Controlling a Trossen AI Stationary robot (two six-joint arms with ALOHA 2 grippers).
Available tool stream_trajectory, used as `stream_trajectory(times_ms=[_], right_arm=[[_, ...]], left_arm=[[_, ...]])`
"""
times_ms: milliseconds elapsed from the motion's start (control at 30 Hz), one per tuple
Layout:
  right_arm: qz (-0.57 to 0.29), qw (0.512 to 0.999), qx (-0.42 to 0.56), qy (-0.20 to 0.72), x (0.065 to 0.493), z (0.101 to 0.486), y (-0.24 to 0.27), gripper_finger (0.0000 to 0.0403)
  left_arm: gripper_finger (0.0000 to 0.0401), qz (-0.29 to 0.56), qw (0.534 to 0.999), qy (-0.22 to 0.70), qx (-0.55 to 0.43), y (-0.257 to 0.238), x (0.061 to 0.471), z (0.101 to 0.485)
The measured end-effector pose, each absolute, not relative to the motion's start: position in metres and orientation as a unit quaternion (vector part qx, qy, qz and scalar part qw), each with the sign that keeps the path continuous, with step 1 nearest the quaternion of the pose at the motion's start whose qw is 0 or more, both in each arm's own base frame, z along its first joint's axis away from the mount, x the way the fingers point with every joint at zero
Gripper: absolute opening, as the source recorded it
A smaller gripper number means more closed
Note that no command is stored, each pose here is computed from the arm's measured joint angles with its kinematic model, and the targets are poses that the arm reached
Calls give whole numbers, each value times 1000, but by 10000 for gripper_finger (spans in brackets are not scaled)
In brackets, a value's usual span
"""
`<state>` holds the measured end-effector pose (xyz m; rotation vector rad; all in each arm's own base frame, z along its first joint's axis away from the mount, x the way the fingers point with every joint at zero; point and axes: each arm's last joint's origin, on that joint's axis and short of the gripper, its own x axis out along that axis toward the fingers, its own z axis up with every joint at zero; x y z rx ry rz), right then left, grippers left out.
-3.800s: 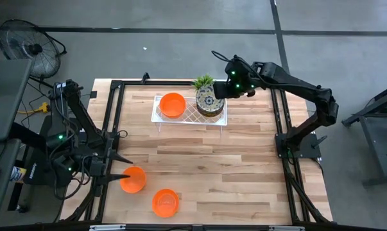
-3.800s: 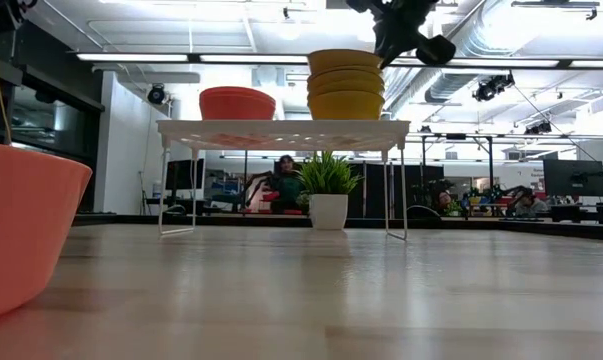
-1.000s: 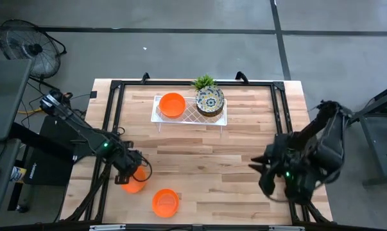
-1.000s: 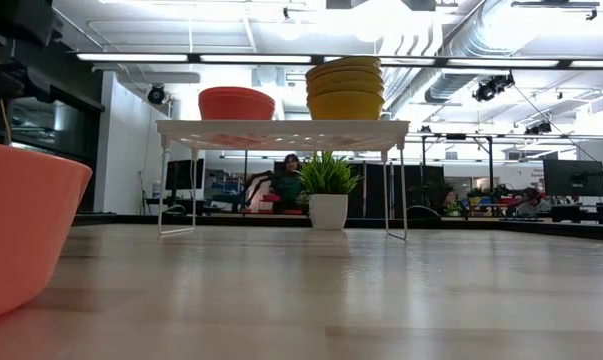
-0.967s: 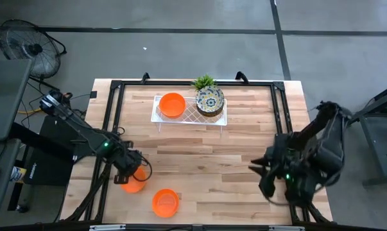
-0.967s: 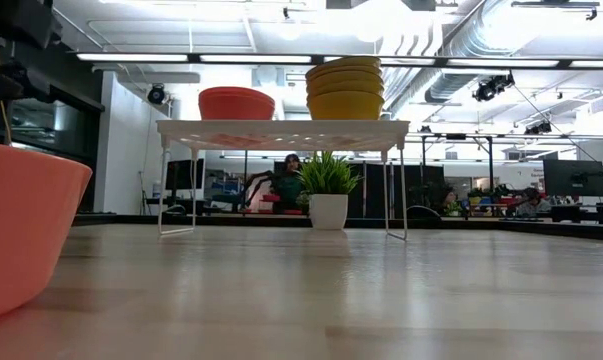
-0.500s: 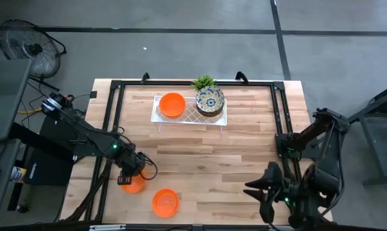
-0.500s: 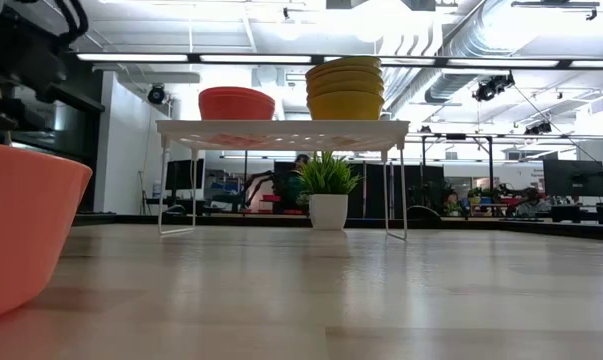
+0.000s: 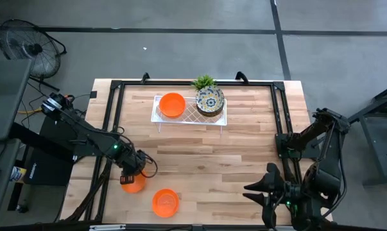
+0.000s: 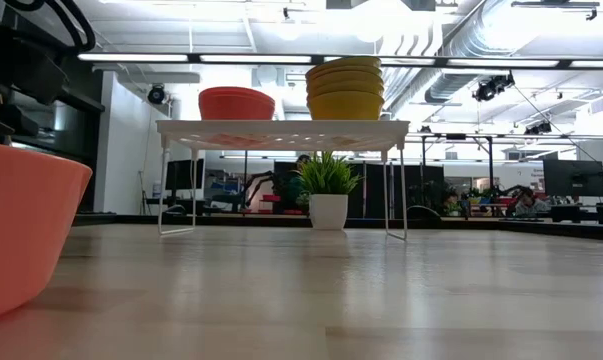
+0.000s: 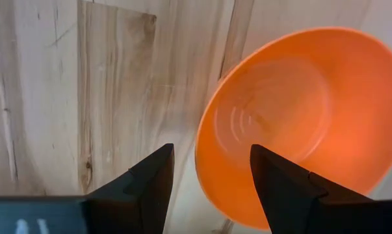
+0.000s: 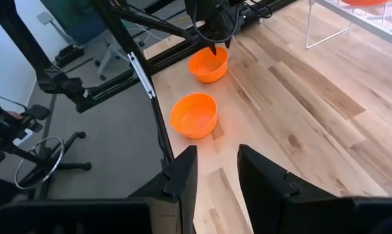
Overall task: Pick & Place Mini bowls
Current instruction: Stack the orange bowl on the orange bowl on the shelf
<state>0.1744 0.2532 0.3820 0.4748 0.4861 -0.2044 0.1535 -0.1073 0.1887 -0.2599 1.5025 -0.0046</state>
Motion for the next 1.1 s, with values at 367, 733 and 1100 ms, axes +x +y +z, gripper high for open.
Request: stream_trajectory(times_ms=[367,733,1100], right_arm=[[-87,943,200,252,174,381,253,98],[-65,947,160,272,172,382,251,98],[-79,951,125,272,151,401,218,98]], left_arm=[[121,36,714,682,-155,-106,151,181],[9,54,710,667,-220,-110,156,181],[2,97,698,656,-271,-114,162,204]])
